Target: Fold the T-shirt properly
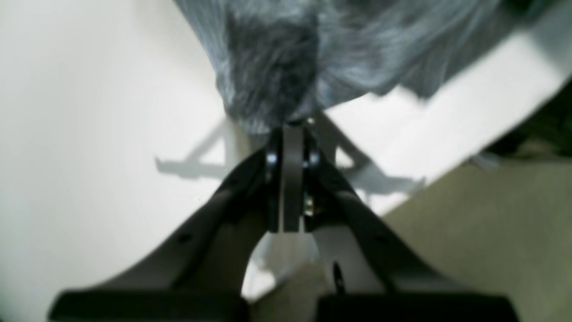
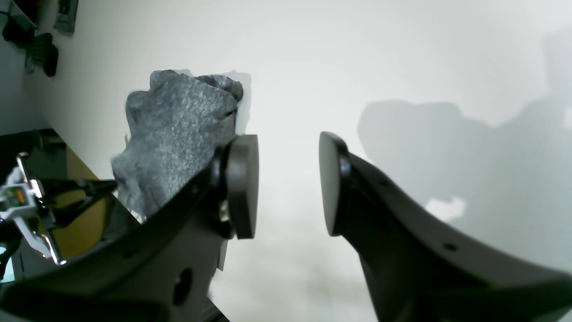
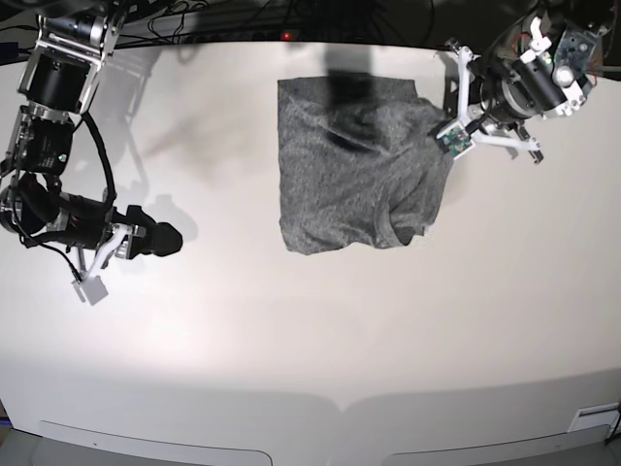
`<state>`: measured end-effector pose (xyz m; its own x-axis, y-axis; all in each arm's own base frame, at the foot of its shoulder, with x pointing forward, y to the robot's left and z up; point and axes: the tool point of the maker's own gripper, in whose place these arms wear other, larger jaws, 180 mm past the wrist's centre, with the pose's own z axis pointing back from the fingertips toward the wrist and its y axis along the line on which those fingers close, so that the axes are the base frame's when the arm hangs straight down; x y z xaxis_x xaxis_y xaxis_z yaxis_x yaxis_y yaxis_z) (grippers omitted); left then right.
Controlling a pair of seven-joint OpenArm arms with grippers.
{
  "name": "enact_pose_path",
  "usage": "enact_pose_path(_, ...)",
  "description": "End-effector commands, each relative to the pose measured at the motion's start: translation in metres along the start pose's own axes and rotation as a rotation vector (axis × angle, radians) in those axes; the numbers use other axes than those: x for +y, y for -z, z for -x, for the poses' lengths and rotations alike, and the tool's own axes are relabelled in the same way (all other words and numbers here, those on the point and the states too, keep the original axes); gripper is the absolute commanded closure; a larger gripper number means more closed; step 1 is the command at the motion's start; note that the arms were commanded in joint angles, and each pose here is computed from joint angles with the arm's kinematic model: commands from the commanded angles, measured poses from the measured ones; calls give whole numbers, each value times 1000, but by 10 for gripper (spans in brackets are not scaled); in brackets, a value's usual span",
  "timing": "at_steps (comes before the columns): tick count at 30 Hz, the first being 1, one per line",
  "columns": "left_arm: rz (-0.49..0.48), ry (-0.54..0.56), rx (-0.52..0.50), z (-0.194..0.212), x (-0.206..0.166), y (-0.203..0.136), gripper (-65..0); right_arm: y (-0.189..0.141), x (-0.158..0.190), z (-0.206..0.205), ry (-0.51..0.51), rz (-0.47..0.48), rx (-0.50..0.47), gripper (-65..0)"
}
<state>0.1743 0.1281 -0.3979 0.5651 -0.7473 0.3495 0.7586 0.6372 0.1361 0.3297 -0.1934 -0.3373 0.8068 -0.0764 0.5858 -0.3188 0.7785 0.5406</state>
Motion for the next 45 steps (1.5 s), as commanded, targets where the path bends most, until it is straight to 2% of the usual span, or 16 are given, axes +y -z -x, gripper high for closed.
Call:
enact_pose_path(1, -20, 11, 2, 0, 6, -4, 0, -8, 4, -21, -36, -7, -58, -234)
enact_pose_path(4, -42, 19, 27, 4, 10, -4, 0, -6, 11, -29, -29, -44, -106, -234)
enact_pose_path(9, -40, 20, -38, -8, 9, -4, 0, 2, 28, -37, -18, -113, -148, -235)
enact_pose_path(10, -41, 20, -41, -8, 9, -4, -39, 4, 30, -37, -17, -116, -146, -244)
enact_pose_path(13, -55, 27, -33, -7, 12, -4, -215, 8, 34, -37, -14, -130, -151, -305)
enact_pose_path(14, -74, 37, -23, -5, 15, -5, -252, 9, 35, -37, -14, -133, -151, -320)
enact_pose_path(17, -150, 57, 4, -1, 29, -6, -271, 11, 37, -38, -17, -138, -156, -321)
enact_pose_path(19, -195, 8, -10, -3, 37, -7, -271, 11, 38, -46, -14, -142, -202, -321)
enact_pose_path(21, -215, -93, -65, -11, 41, -8, -271, 11, 42, -60, -5, -156, -279, -321)
enact_pose_path(24, -156, -217, -208, -35, 33, -10, -271, 24, 55, -71, -11, -172, -304, -321)
enact_pose_path(29, -119, -274, -292, -62, 19, -11, -271, 70, 100, -76, -109, -209, -223, -321)
enact_pose_path(32, -93, -304, -344, -81, 9, -21, -271, 103, 125, -71, -249, -175, -137, -321)
enact_pose_path(35, 18, -350, -402, -101, -19, -37, -271, 127, 139, -66, -395, -115, -85, -321)
enact_pose_path(37, 75, -358, -434, -106, -37, -43, -271, 140, 145, -60, -457, -100, -54, -321)
enact_pose_path(40, 106, -400, -433, -102, -55, -38, -271, 159, 148, -37, -491, -107, 24, -321)
enact_pose_path(45, 169, -485, -380, -95, -74, -13, -271, 181, 138, 3, -460, -118, 144, -321)
